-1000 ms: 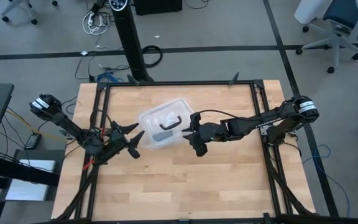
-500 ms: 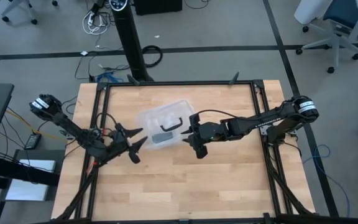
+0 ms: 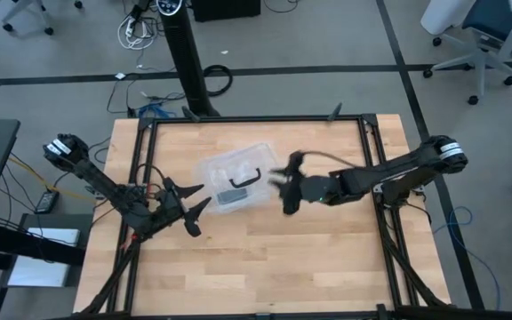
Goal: Roll bandage
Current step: Close the transparent bin
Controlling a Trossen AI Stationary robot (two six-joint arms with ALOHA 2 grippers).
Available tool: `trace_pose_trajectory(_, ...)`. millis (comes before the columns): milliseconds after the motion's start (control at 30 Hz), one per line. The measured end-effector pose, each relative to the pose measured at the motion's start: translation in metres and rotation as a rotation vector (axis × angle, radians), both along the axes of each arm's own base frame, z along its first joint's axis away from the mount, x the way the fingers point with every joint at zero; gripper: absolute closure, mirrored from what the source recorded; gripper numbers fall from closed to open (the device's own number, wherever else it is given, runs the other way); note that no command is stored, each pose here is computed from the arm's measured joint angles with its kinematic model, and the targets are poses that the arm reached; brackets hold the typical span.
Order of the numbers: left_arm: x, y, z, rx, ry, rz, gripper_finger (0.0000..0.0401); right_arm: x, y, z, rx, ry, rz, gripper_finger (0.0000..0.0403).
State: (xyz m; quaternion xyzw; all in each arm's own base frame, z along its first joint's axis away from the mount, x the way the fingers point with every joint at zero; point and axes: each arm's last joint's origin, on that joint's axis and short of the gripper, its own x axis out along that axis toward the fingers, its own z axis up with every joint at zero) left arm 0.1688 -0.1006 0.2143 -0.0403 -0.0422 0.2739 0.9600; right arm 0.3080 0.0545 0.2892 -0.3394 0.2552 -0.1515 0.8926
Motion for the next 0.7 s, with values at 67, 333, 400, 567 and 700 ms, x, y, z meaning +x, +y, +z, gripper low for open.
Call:
trace_pose_trajectory(67,0.0,-0.005,0.009,0.02,0.021,0.054,0.0183,-0.011,-0.011,0.006,-0.023,0.018,-0.109,0.0284)
trace_pose_trajectory(333,-0.013,-0.016,0.014,-0.049,0.038,0.221,0.0237,-0.032,-0.067,-0.009,0.356,0.133,-0.321,0.039)
trace_pose_trajectory(400,-0.016,-0.015,0.008,-0.081,0.012,0.213,0.0267,-0.029,-0.072,-0.017,0.455,0.173,-0.304,0.0388)
trace_pose_trajectory(567,-0.02,-0.011,-0.006,-0.099,-0.002,0.211,0.0344,-0.011,-0.064,-0.035,0.486,0.216,-0.228,0.04)
trace_pose_trajectory(700,-0.021,-0.01,-0.007,-0.041,0.044,0.214,0.039,-0.004,-0.055,-0.039,0.504,0.213,-0.168,0.04)
